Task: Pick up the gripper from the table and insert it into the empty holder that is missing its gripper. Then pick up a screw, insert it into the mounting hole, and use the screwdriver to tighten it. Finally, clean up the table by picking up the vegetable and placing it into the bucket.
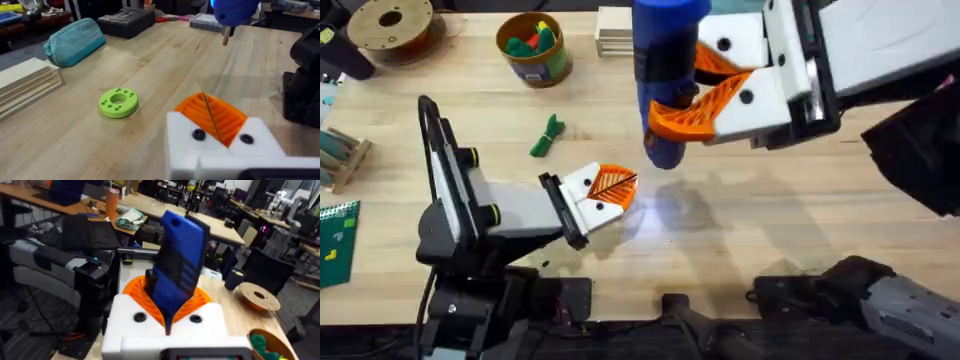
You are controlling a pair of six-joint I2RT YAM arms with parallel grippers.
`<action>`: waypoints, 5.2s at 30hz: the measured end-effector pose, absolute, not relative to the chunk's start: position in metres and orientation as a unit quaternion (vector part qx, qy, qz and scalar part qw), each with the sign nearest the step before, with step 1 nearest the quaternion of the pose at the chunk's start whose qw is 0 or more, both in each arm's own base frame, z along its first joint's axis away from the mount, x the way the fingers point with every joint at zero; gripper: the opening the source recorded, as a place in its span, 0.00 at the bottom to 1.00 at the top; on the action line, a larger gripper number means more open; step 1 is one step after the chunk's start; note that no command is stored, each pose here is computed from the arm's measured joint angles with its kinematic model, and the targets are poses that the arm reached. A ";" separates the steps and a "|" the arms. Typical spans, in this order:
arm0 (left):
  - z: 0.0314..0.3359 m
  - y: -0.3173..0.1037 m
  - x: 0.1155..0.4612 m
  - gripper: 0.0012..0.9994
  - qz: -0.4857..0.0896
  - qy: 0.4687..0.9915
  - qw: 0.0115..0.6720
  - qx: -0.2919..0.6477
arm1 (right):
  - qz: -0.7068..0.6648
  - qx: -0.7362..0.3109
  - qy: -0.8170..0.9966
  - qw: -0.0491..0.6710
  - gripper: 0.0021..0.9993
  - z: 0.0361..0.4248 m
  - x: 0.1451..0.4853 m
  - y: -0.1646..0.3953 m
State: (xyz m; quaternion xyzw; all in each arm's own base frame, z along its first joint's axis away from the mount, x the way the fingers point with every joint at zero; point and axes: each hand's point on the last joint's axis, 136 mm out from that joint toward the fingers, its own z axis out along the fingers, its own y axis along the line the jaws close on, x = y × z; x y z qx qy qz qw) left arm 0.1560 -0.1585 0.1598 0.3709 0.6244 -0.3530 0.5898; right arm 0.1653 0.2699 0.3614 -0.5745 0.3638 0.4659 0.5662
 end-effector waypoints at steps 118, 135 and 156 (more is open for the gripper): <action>0.160 -0.158 0.156 0.00 -0.353 0.624 0.590 0.371 | 0.547 -0.515 0.337 0.568 0.01 0.345 0.175 0.354; 0.160 -0.158 0.156 0.00 -0.353 0.624 0.590 0.371 | 0.551 -0.514 0.353 0.555 0.01 0.339 0.177 0.356; 0.160 -0.158 0.156 0.00 -0.353 0.625 0.590 0.371 | 0.544 -0.517 0.360 0.554 0.01 0.333 0.180 0.358</action>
